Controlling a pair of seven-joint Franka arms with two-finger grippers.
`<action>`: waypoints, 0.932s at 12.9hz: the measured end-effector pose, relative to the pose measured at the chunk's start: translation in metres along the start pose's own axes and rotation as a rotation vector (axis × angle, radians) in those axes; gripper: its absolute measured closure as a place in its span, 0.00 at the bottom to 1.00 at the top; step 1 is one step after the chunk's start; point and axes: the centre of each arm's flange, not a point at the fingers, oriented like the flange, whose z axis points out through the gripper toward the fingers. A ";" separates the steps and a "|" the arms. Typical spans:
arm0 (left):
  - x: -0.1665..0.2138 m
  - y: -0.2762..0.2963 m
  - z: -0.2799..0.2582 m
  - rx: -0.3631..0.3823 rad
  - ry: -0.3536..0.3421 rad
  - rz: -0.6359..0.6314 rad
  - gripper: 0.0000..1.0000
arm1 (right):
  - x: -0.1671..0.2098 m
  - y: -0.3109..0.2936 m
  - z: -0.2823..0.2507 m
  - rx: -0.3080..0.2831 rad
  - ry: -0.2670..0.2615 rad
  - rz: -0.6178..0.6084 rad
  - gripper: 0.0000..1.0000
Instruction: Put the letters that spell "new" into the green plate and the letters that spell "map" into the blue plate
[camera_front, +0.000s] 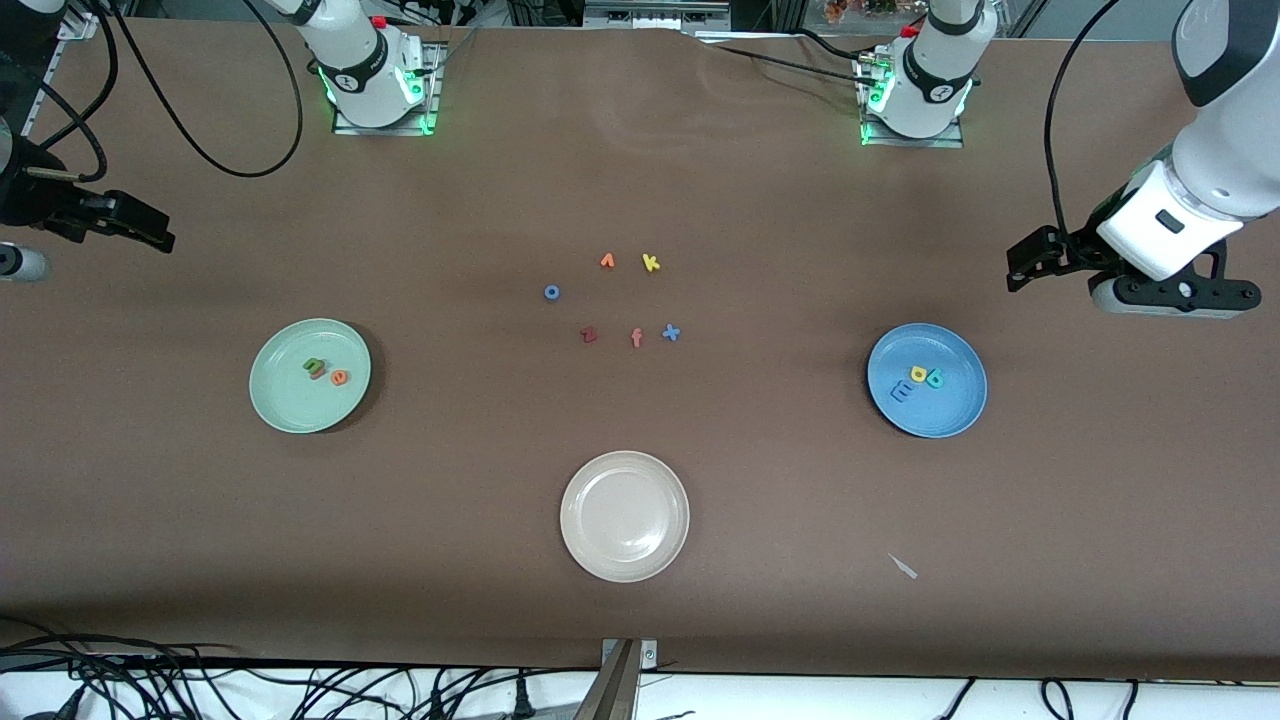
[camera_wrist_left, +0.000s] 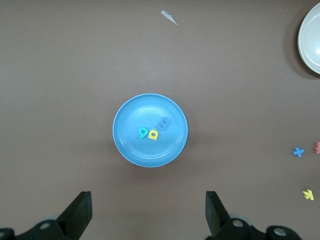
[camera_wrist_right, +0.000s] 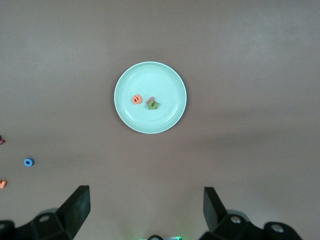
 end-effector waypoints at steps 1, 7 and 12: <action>-0.001 0.006 0.000 0.000 -0.001 0.012 0.00 | 0.000 0.000 0.000 0.000 0.000 0.000 0.00; -0.003 0.001 0.001 0.005 -0.021 0.007 0.00 | 0.000 0.000 0.000 0.000 0.000 -0.004 0.00; -0.003 0.000 0.001 0.005 -0.021 0.006 0.00 | 0.000 0.000 0.000 0.000 0.000 -0.005 0.00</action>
